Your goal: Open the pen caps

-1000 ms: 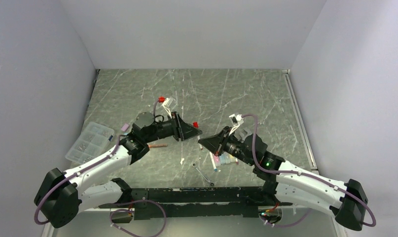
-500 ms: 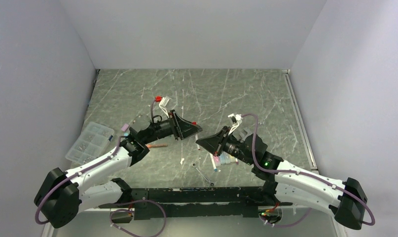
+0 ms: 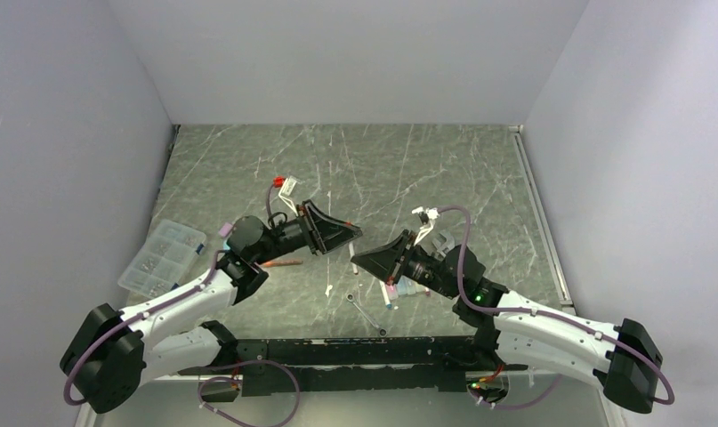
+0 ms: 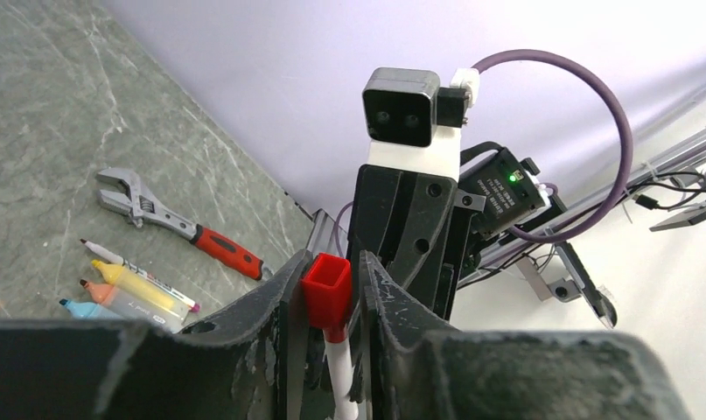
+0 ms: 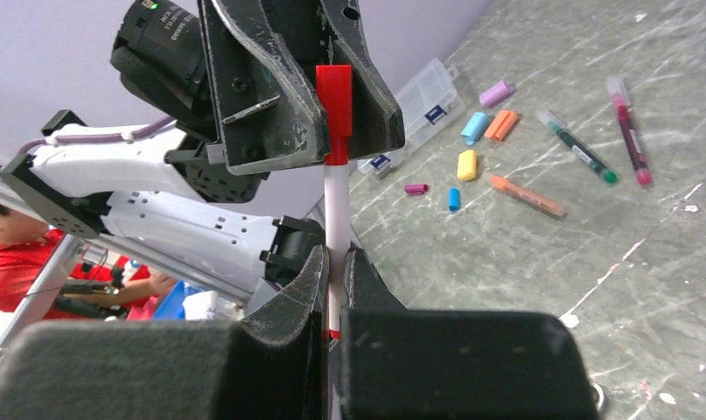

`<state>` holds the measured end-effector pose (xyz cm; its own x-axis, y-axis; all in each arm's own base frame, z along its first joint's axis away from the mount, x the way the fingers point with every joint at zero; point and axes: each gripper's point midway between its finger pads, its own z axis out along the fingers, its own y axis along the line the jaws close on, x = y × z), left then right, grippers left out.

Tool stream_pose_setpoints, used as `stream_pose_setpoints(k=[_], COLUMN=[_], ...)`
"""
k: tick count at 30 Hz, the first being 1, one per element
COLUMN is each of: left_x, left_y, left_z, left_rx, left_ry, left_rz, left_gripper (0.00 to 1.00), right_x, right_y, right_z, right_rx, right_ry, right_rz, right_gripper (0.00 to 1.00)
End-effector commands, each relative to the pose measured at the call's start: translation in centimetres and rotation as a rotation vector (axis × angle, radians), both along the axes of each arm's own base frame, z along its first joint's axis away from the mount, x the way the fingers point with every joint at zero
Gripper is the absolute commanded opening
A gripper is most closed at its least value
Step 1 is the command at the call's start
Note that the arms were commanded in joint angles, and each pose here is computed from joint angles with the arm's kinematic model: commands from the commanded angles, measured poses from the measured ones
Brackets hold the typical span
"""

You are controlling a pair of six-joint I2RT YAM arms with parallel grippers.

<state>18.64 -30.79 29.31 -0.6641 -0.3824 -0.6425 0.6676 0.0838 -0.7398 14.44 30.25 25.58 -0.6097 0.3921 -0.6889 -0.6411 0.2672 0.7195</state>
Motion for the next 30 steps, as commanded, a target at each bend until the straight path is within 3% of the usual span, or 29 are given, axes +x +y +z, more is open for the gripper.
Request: stream_pose_setpoints(k=[1,4,8,11,12,15,17,22,30], left_x=[-1.5,-1.7,-1.7,-1.5,-1.4,-1.1,-1.1,-1.2,-1.0], left_y=[0.5,0.4,0.5,0.6,0.5,0.3,0.1,0.0,0.1], left_z=[3.4,3.4,3.4,3.0,2.7,1.8,1.5,1.0,1.1], left_rx=[-0.106,-0.113,-0.112,-0.093,-0.076,-0.007,0.012,0.021,0.019], left_ry=[-0.090,-0.091,-0.089,-0.070,-0.063,-0.045,-0.039,-0.024,-0.025], left_rz=[-0.041,-0.054,-0.052,-0.036,-0.033,-0.028,-0.040,-0.048,-0.035], left_gripper=[0.28,0.20,0.00,0.00,0.00,0.00,0.00,0.00,0.00], right_x=[-0.5,-0.5,-0.3,-0.1,0.0,0.3,0.7,1.2,1.5], right_y=[0.1,0.1,0.0,-0.1,-0.1,-0.1,-0.1,1.0,2.5], right_z=[0.9,0.9,0.8,0.5,0.6,1.3,1.8,2.4,2.2], right_rx=[0.065,0.074,0.066,0.031,0.019,-0.001,-0.013,-0.047,-0.069], right_ry=[0.002,0.006,0.005,0.002,-0.003,-0.019,-0.019,-0.022,-0.002], right_rz=[0.029,0.028,0.022,0.008,0.003,-0.011,-0.028,-0.015,0.024], right_gripper=[0.00,0.00,0.00,0.00,0.05,0.39,0.46,0.45,0.32])
